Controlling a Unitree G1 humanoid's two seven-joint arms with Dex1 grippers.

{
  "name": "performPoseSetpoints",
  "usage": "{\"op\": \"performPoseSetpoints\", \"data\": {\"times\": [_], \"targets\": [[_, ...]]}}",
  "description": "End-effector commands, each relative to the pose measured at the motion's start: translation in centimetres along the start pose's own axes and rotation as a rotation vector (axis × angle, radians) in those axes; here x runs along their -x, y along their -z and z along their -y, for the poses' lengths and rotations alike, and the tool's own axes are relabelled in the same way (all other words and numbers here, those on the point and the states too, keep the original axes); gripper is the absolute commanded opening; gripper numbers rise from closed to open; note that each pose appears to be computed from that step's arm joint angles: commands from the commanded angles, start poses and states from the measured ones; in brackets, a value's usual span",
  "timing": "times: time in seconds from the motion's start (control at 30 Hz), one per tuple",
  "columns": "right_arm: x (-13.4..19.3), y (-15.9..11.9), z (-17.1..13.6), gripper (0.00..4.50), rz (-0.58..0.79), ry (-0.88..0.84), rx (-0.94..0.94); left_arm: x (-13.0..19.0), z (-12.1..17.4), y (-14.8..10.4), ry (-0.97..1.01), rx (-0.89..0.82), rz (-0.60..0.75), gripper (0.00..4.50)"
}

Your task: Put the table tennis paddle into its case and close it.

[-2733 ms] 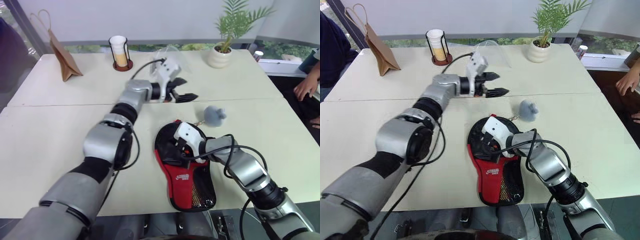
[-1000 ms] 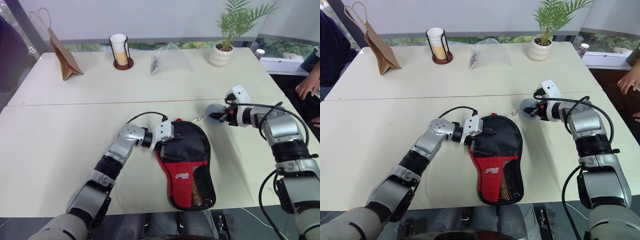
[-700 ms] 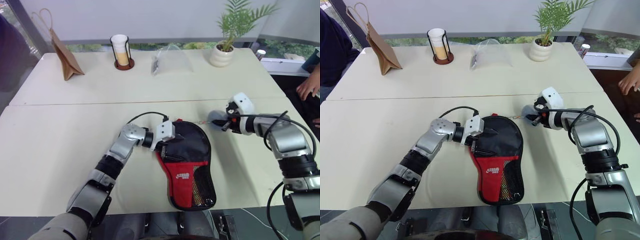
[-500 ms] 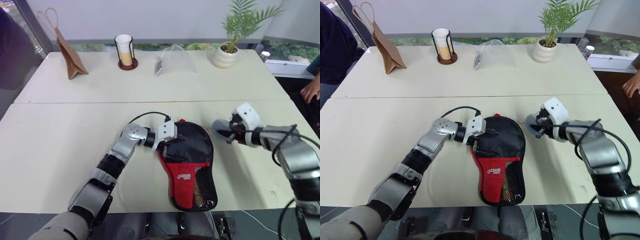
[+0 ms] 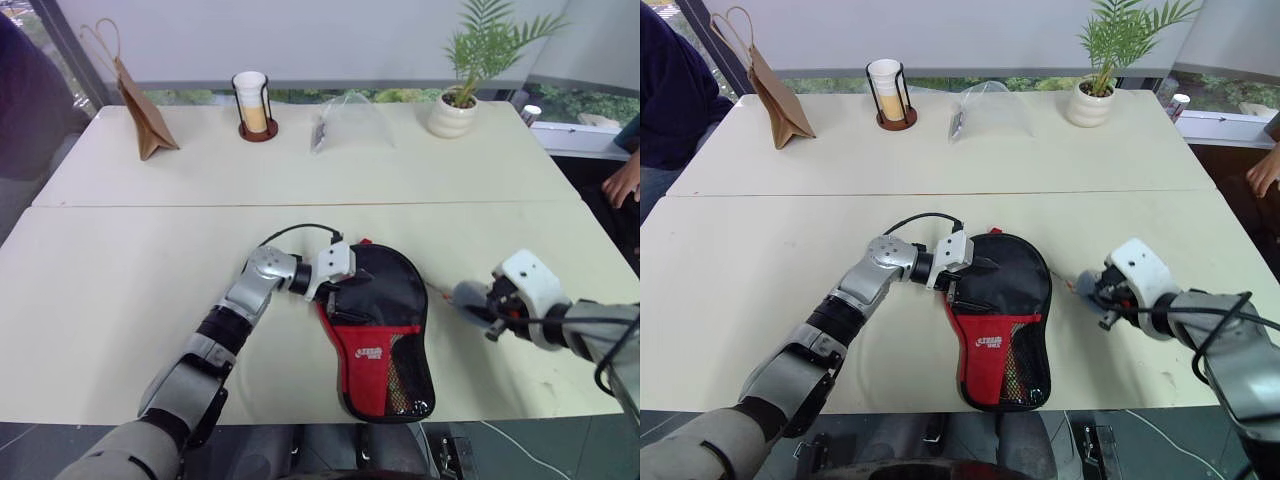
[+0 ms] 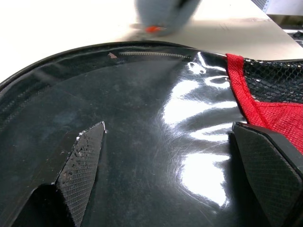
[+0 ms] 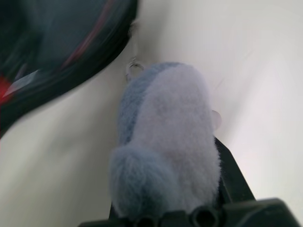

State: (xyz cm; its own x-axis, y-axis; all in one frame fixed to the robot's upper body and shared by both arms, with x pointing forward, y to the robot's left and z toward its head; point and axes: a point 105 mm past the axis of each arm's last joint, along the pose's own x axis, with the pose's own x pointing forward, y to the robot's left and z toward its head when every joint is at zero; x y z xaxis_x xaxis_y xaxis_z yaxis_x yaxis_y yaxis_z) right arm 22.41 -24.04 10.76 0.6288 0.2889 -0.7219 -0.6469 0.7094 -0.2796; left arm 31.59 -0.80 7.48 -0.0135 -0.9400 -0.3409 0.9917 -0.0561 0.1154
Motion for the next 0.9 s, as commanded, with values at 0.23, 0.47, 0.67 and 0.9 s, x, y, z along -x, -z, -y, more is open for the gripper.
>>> {"op": "performPoseSetpoints", "data": {"times": [0.23, 0.47, 0.67, 0.9], "targets": [[2.9, 0.3, -4.6, 0.2, -0.027, -0.202, 0.135, -0.1, 0.2, 2.8, -0.014, 0.064, -0.086, 4.49], [3.6, 1.9, -7.2, 0.2, -0.091, -0.334, 0.24, -0.3, 0.2, 3.0, -0.018, 0.069, -0.093, 4.49], [3.6, 2.0, -8.5, 0.2, -0.077, -0.392, 0.289, -0.4, 0.3, 3.2, -0.025, 0.072, -0.104, 4.49], [4.0, 1.9, -9.6, 0.2, -0.072, -0.448, 0.327, -0.5, 0.3, 3.3, -0.027, 0.07, -0.111, 4.49]]}}
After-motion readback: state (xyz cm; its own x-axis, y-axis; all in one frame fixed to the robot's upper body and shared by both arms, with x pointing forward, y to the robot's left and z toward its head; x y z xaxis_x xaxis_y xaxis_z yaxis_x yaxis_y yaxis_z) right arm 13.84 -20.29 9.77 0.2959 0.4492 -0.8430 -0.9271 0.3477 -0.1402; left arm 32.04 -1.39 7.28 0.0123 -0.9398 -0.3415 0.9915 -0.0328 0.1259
